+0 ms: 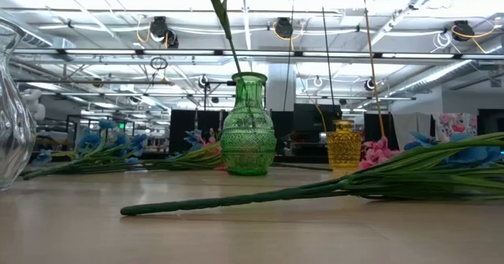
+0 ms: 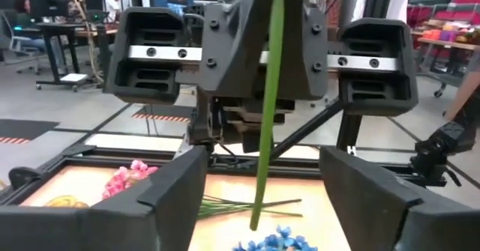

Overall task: Sort flowers into vase by color
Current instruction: Put the left white flower into the green vase

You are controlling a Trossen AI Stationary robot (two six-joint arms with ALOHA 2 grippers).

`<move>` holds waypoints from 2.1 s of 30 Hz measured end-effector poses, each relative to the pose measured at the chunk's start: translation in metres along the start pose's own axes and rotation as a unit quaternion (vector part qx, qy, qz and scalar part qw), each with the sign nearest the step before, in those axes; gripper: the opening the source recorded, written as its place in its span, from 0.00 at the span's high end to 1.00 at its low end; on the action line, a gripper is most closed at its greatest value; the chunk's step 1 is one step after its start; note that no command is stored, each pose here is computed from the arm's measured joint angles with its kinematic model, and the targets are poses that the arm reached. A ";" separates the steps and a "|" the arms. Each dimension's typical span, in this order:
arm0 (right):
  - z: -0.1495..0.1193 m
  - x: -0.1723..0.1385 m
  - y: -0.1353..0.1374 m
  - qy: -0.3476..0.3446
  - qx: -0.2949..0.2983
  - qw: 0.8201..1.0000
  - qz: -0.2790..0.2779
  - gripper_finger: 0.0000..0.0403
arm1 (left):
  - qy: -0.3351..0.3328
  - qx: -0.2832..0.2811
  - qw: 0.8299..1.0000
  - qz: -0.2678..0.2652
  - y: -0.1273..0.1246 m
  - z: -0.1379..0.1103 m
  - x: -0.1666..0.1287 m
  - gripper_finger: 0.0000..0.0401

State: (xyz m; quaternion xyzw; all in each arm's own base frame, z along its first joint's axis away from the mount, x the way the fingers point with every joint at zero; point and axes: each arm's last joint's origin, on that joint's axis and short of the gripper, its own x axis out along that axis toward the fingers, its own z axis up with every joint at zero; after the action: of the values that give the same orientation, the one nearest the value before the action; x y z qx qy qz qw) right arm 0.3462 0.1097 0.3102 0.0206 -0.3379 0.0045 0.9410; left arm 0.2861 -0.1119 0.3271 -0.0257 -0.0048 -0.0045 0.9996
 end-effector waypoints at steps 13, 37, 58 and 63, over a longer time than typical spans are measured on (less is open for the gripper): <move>-0.001 0.001 -0.003 0.002 -0.006 1.000 -0.003 1.00 | -0.003 0.001 1.000 0.002 0.002 -0.001 0.003 0.60; -0.004 0.002 -0.007 0.014 -0.013 1.000 -0.006 1.00 | -0.001 0.004 1.000 -0.018 0.004 -0.002 0.005 0.98; -0.007 -0.004 0.009 0.178 0.018 0.984 -0.016 0.52 | 0.141 0.026 0.987 -0.076 -0.004 -0.006 -0.035 0.99; 0.006 -0.003 0.010 0.164 0.027 0.986 -0.004 0.46 | 0.155 0.032 0.984 -0.086 -0.009 -0.008 -0.039 0.99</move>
State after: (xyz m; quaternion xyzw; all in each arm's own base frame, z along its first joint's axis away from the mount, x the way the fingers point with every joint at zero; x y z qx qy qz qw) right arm 0.3402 0.1193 0.3135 0.0460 -0.1789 0.0127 0.9827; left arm 0.2466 -0.1211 0.3189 0.0082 0.1479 -0.0944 0.9845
